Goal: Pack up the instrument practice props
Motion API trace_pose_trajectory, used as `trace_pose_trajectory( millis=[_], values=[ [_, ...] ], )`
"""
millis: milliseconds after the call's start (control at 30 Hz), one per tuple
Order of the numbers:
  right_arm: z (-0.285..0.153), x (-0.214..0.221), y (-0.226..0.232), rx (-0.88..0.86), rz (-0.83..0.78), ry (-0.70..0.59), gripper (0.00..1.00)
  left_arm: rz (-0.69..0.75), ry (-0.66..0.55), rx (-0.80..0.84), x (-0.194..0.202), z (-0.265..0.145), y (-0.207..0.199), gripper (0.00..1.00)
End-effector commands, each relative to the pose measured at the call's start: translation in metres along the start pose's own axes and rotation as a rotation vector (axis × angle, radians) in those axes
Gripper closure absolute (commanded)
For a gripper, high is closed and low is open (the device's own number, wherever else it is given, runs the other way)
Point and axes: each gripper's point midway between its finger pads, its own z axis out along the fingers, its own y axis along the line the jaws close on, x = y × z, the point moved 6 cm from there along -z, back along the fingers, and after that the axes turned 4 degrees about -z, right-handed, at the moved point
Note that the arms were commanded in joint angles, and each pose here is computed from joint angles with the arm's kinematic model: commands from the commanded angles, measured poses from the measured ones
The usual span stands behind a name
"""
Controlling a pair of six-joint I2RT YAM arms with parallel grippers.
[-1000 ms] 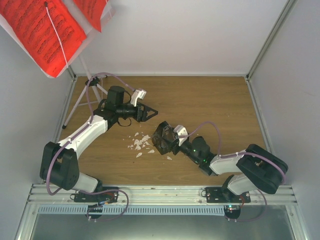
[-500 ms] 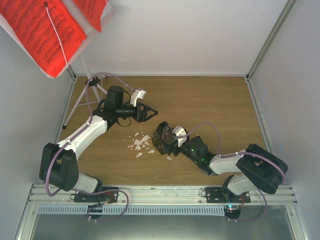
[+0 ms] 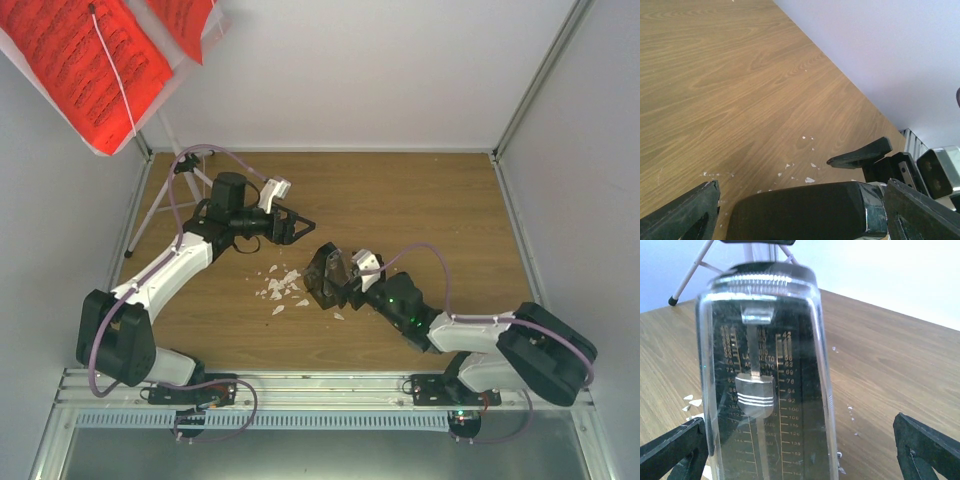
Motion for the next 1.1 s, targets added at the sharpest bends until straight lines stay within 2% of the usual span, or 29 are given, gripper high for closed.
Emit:
trace_pose_trajectory(
  millis=[0, 333, 567, 667, 867, 1067],
  values=[
    [-0.01, -0.002, -0.002, 0.022, 0.001, -0.004, 0.0, 0.045, -0.034, -0.023, -0.003, -0.008, -0.001, 0.09],
    [-0.04, -0.02, -0.019, 0.133, 0.06, -0.013, 0.01, 0.065, -0.042, 0.012, -0.002, -0.009, -0.007, 0.06],
    [-0.052, -0.024, -0.039, 0.252, 0.145, 0.051, 0.0, 0.12, -0.062, 0.037, -0.004, -0.014, -0.019, 0.1],
    [-0.052, -0.022, -0.049, 0.293, 0.188, 0.091, 0.0, 0.168, -0.072, -0.01, -0.003, -0.014, -0.027, 0.13],
    [-0.051, -0.009, -0.073, 0.349, 0.262, 0.189, 0.0, 0.246, -0.04, -0.114, 0.008, -0.001, -0.051, 0.13],
    [-0.059, -0.005, -0.084, 0.349, 0.326, 0.174, 0.0, 0.273, -0.007, -0.17, 0.02, 0.015, -0.068, 0.14]
  ],
)
